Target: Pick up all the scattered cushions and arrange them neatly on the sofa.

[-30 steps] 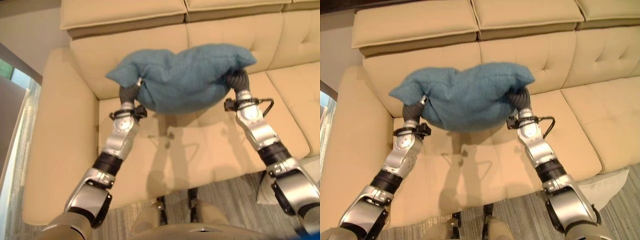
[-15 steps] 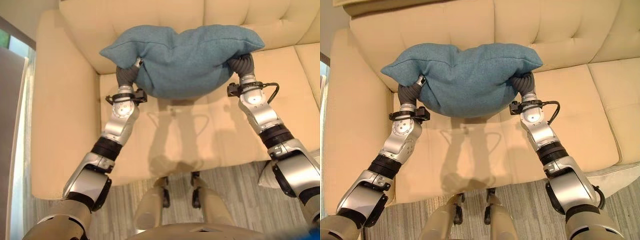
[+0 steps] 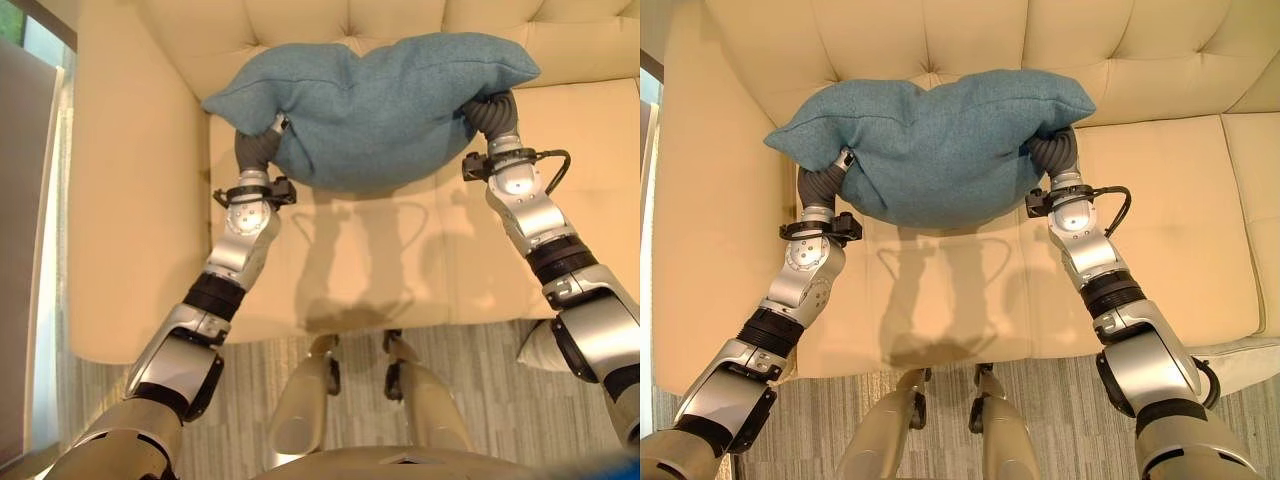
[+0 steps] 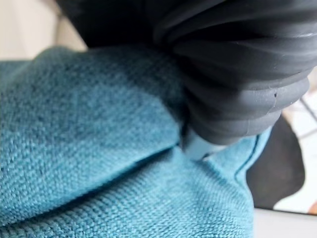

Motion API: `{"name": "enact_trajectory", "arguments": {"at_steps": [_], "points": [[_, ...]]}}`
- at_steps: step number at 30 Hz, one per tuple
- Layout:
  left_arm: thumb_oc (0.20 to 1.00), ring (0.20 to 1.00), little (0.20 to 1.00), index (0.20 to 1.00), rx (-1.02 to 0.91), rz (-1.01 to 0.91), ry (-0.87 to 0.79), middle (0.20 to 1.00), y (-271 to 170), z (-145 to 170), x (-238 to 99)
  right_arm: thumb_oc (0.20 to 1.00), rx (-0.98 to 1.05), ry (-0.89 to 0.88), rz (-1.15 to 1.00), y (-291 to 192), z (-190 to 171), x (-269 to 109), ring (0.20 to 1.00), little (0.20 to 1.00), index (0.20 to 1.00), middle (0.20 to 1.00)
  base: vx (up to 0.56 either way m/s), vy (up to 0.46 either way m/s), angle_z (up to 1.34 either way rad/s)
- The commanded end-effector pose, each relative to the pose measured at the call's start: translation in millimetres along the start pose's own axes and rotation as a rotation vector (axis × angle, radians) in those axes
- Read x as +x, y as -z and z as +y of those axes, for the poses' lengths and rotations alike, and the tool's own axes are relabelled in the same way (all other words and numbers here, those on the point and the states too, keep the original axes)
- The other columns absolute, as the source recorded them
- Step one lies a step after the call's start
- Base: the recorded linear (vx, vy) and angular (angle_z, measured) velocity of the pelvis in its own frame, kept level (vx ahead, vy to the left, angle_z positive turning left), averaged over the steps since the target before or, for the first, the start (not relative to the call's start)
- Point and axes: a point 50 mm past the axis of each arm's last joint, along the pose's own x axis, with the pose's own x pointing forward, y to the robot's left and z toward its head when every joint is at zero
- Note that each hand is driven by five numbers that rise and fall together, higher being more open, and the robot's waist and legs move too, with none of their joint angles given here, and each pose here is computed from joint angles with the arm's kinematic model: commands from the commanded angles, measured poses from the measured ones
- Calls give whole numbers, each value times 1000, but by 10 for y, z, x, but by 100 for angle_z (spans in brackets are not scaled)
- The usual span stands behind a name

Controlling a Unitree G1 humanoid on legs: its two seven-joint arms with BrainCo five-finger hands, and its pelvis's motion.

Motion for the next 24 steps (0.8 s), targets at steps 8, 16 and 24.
{"name": "enact_trajectory", "arguments": {"at_steps": [8,16,24], "points": [[1000,1000,1000,1000,51,-400,193,1000,-1086,-749,555,1000,-280,113,-292,-987,-180,539,1000,1000,1000,1000,-7,-1,-1],[1000,1000,1000,1000,336,-550,108,1000,-1952,-829,1011,1000,-481,221,-250,-1381,-456,833,1000,1000,1000,1000,5,13,-5],[1000,1000,1000,1000,313,-530,72,1000,-1974,-592,1051,1000,-529,298,-192,-1388,-867,827,1000,1000,1000,1000,5,-1,1]]}}
